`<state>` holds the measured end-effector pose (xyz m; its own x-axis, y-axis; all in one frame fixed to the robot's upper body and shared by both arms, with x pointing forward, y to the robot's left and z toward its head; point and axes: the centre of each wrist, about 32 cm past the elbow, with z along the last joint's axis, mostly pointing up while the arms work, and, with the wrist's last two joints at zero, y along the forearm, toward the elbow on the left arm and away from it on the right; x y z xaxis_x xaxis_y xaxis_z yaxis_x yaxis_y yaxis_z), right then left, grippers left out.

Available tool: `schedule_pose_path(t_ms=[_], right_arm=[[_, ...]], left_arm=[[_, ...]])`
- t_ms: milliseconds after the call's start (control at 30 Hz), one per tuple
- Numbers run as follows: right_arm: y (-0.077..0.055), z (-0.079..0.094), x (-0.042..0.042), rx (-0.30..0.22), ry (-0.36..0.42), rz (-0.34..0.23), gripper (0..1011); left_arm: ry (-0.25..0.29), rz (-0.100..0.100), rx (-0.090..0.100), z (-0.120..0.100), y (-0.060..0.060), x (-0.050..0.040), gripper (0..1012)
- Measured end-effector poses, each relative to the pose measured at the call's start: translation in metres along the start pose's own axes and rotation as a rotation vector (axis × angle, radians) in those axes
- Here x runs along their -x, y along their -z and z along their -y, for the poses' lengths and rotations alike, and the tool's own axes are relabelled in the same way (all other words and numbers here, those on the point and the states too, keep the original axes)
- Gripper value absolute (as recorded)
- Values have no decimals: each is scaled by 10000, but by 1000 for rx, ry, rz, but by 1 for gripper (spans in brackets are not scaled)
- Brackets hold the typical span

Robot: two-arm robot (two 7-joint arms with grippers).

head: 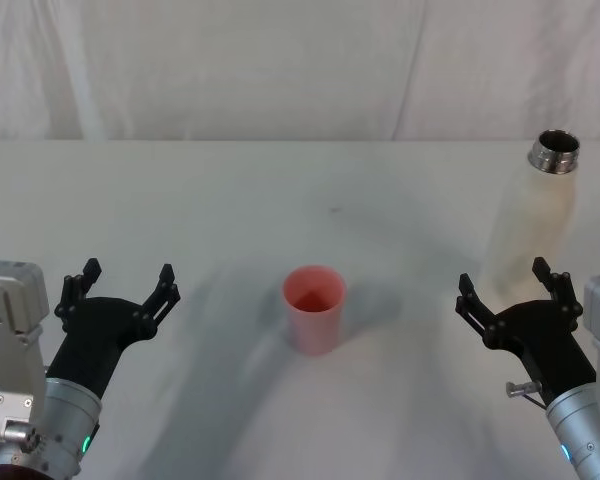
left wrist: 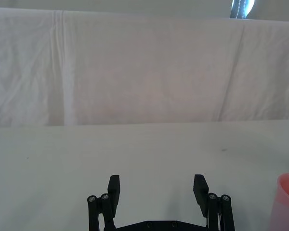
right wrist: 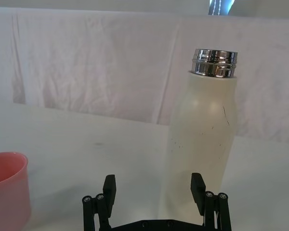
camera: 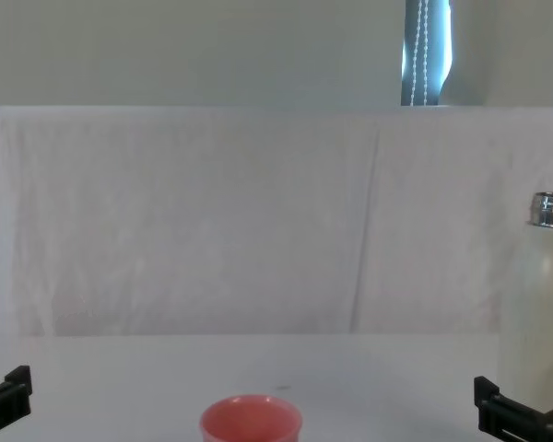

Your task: Grasp the thermos with one hand and pour water into the cup lid.

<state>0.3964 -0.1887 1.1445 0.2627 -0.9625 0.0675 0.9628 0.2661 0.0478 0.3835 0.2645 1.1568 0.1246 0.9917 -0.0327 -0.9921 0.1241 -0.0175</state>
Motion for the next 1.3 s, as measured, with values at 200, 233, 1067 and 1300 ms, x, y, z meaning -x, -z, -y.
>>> schedule_pose_path(t_ms=[200,233,1067,1300], right_arm=[[0,0,0,0,0,0,1003],[0,0,0,0,0,0,1003],[0,0,0,0,0,0,1003],[0,0,0,0,0,0,1003]], left_arm=[[0,0,0,0,0,0,1001],[0,0,0,0,0,0,1001],[0,0,0,0,0,0,1001],[0,0,0,0,0,0,1001]])
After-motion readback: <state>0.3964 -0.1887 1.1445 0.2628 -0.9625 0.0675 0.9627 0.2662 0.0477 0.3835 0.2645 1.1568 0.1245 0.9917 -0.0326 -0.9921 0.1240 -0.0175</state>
